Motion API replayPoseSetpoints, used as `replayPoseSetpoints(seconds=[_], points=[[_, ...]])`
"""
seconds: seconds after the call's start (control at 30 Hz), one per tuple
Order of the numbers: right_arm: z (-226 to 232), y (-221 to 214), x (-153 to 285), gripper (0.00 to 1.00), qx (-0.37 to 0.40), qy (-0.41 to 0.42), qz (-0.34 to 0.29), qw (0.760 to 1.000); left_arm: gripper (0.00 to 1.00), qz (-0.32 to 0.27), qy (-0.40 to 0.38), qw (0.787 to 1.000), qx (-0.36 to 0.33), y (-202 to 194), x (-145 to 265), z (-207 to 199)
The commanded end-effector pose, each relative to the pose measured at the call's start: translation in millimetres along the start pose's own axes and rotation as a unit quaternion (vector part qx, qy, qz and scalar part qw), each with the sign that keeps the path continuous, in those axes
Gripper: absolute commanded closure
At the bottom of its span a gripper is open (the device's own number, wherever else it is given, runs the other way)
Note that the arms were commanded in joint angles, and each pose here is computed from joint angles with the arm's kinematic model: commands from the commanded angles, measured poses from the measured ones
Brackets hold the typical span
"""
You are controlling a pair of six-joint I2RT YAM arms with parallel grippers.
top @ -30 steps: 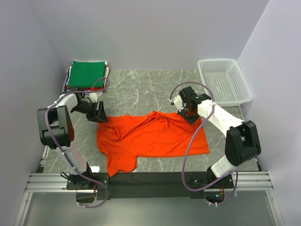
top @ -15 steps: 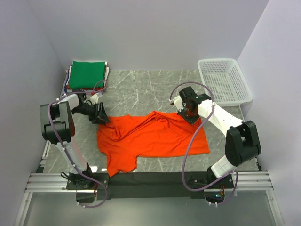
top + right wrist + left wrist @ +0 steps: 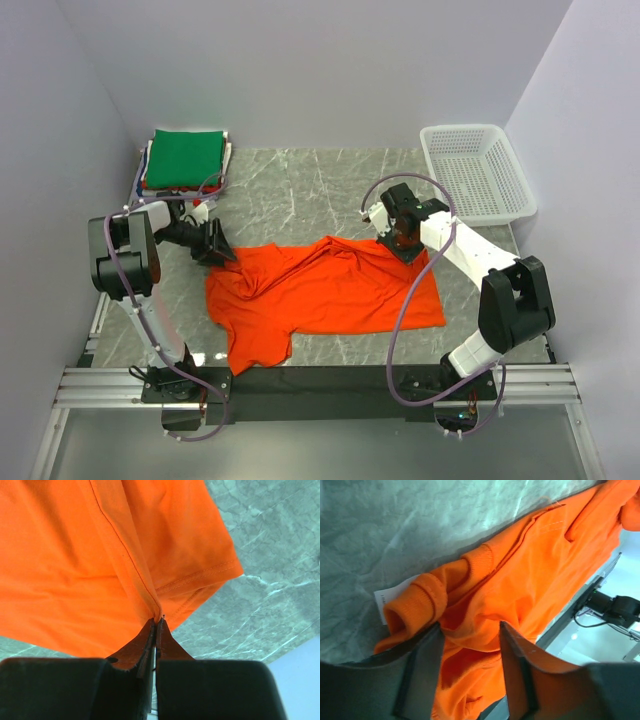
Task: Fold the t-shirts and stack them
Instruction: Flatten the tshirt out
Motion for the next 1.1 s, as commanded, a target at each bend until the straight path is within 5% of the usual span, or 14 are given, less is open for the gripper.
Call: replayPoseSetpoints(seconds=[0.0, 0.23, 1.07], points=[[-7, 7, 10, 1.0, 0.001, -0.012, -0.012, 1.0, 0.45, -0.002, -0.015, 1.0, 0.007, 0, 4, -4], [-7, 7, 11, 1.0, 0.002, -0.012, -0.013, 1.0, 0.41, -0.003, -0.054, 0.998, 0.025, -2, 19, -7], [-8, 9, 9, 1.0, 0.001, -0.007, -0.007, 1.0, 0.6, 0.001, -0.159, 0.987, 0.0, -5, 11, -14]])
Point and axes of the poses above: each gripper's point midway between its finger pads, its own x axis back along the fingers, its own z axis along the line the jaws close on, y = z × x, the point moved 5 cm from there along x, back along the fingers, and after that the axes turned 12 degrees about x, right-handed, at the moved point
